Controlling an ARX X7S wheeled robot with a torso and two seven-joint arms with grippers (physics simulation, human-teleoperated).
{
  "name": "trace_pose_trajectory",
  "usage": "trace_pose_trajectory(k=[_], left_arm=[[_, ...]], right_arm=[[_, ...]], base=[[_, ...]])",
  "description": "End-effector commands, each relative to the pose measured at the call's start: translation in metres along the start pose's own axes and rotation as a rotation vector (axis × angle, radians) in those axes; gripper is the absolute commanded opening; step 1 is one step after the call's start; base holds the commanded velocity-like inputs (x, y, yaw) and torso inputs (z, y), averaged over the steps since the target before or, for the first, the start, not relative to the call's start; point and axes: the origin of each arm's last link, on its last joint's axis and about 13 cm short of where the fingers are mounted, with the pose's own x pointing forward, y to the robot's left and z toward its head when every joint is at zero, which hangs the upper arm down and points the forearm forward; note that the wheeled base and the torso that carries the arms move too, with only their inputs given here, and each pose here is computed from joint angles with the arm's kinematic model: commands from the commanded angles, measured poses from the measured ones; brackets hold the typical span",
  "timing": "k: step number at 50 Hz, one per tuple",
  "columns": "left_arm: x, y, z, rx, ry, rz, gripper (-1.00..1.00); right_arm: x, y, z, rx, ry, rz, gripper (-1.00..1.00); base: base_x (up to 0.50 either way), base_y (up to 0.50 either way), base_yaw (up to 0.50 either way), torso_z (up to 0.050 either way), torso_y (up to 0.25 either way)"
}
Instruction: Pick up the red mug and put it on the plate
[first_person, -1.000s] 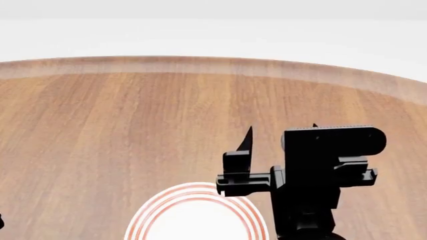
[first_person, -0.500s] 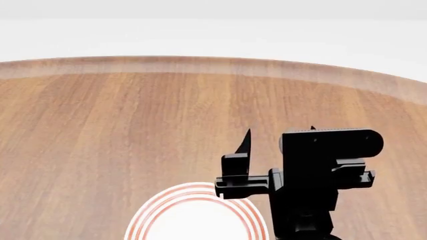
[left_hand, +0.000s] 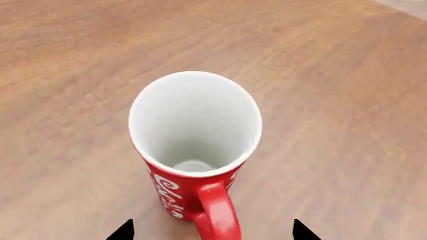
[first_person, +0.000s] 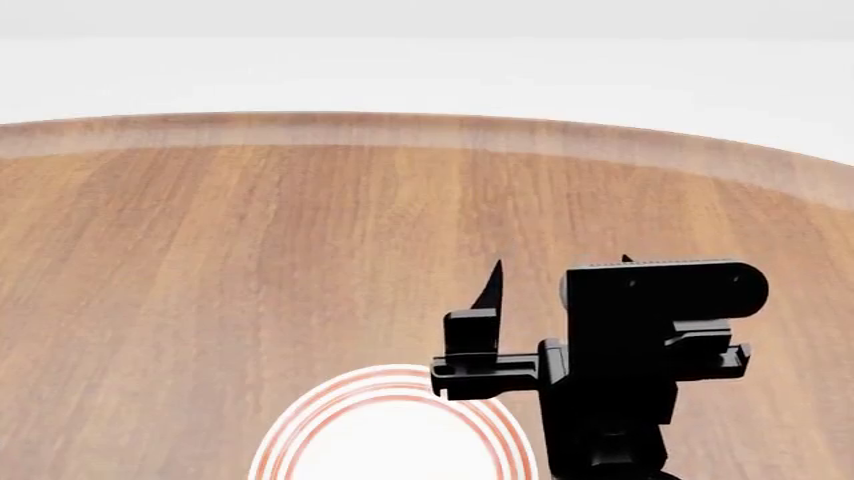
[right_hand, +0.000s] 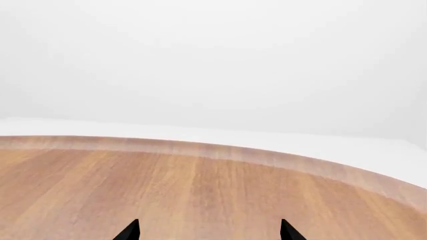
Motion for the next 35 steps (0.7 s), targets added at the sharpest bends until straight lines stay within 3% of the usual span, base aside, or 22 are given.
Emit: trace_pose_trajectory(k=[1, 3, 4, 8, 30, 35], left_arm=[[-0.0001, 0.0001, -0.0009, 0.002, 0.049, -0.004, 1.00], [-0.0001, -0.0001, -0.0008, 0.007, 0.047, -0.006, 1.00], [-0.0001, -0.0005, -0.0007, 0.011, 0.045, -0.006, -1.00], [-0.0004, -0.0028, -0.0003, 0.041, 0.030, -0.017, -1.00], [-0.0003, -0.0020, -0.0004, 0.028, 0.038, -0.028, -1.00], [-0.0005, -0.0096, 0.0071, 0.065, -0.021, -0.044, -1.00]], right_arm=[[0.0004, -0.0004, -0.0008, 0.001, 0.000, -0.001, 1.00], [-0.0001, -0.0004, -0.0005, 0.003, -0.001, 0.000, 1.00], [0.0000, -0.0005, -0.0010, 0.003, -0.001, -0.001, 1.00], [0.0002, -0.0009, -0.0020, 0.004, 0.001, -0.001, 1.00], [-0.0007, -0.0017, -0.0041, 0.011, 0.002, 0.000, 1.00], [-0.0004, -0.0018, -0.0040, 0.014, 0.003, -0.002, 1.00]], base=[[0.00, 0.00, 0.00, 0.000, 0.000], [0.00, 0.00, 0.00, 0.000, 0.000], [0.00, 0.00, 0.00, 0.000, 0.000], [0.00, 0.00, 0.00, 0.000, 0.000], [0.00, 0.00, 0.00, 0.000, 0.000], [0.00, 0.00, 0.00, 0.000, 0.000]])
